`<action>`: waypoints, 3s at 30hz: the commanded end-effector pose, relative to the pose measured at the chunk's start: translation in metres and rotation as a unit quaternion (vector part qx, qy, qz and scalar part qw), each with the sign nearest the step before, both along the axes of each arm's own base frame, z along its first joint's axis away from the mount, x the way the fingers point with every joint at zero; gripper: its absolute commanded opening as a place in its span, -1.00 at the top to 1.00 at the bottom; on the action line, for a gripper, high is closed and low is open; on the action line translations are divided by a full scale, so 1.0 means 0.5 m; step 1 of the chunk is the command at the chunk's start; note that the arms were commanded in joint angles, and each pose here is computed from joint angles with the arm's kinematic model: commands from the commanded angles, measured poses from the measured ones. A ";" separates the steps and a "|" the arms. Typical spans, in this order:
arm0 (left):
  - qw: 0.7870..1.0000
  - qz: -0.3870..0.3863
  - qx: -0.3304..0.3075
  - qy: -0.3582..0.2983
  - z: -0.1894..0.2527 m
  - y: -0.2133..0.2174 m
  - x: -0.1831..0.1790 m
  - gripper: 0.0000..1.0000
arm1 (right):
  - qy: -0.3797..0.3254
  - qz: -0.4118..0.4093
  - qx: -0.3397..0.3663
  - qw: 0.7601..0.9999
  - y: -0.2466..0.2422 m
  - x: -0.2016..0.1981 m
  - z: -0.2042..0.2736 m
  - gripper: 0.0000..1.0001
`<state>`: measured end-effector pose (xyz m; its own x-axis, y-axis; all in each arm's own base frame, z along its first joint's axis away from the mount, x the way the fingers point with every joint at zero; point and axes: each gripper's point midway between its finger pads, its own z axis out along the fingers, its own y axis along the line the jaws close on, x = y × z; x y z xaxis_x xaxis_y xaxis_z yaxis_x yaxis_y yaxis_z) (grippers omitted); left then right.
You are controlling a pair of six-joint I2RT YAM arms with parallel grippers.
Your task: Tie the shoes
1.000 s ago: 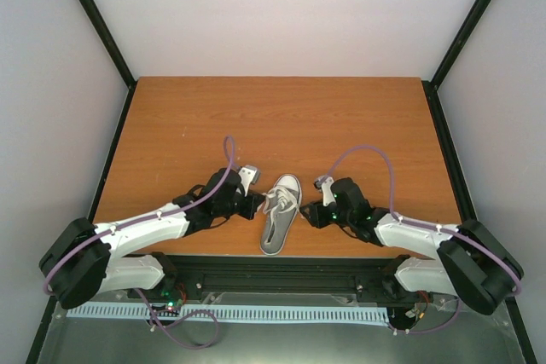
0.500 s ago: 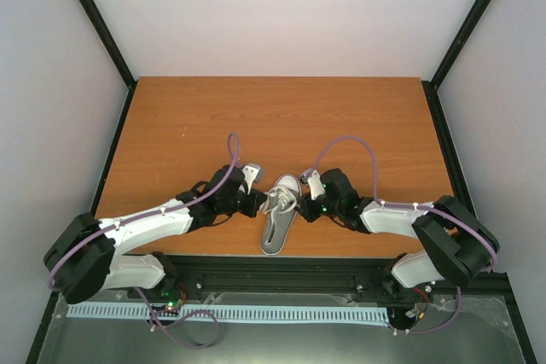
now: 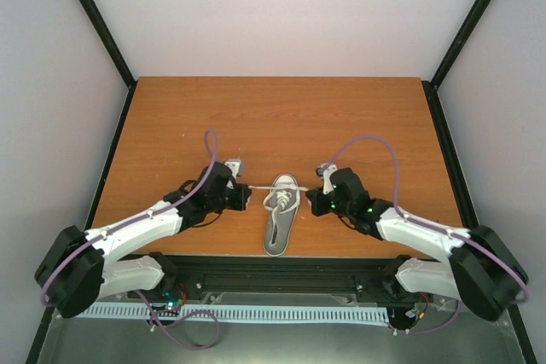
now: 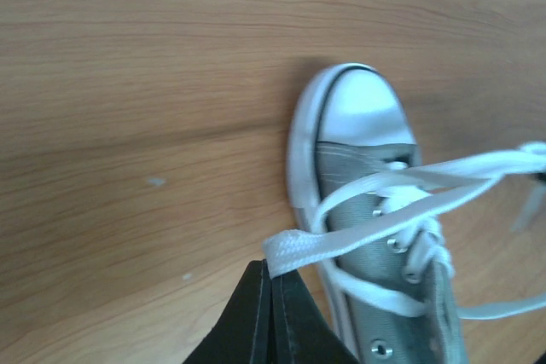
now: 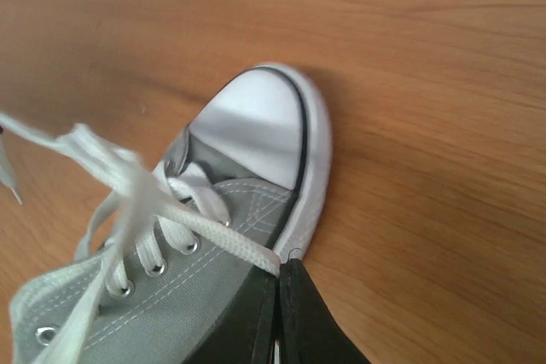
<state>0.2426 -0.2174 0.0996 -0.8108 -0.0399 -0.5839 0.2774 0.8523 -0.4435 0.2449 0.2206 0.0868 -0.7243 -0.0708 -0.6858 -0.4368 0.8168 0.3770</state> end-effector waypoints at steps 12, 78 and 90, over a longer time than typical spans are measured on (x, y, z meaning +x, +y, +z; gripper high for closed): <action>0.967 0.223 0.005 0.122 -0.080 0.225 -0.050 0.98 | 0.113 -0.279 0.012 0.954 -0.261 -0.056 -0.059 0.94; 0.971 -0.214 0.034 -0.104 -0.025 -0.060 -0.024 -0.20 | 0.101 -0.268 0.149 0.946 -0.271 -0.046 -0.026 0.94; 0.963 -0.257 0.037 -0.069 -0.057 -0.090 -0.043 -0.10 | 0.099 -0.259 0.147 0.950 -0.267 -0.044 -0.021 0.94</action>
<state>0.2184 -0.2449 0.0569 -0.6865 0.3617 -0.6308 0.6628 0.6680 -0.3383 0.2160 0.0849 0.0634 -0.7390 0.5140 -0.4355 0.1412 0.7502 0.6459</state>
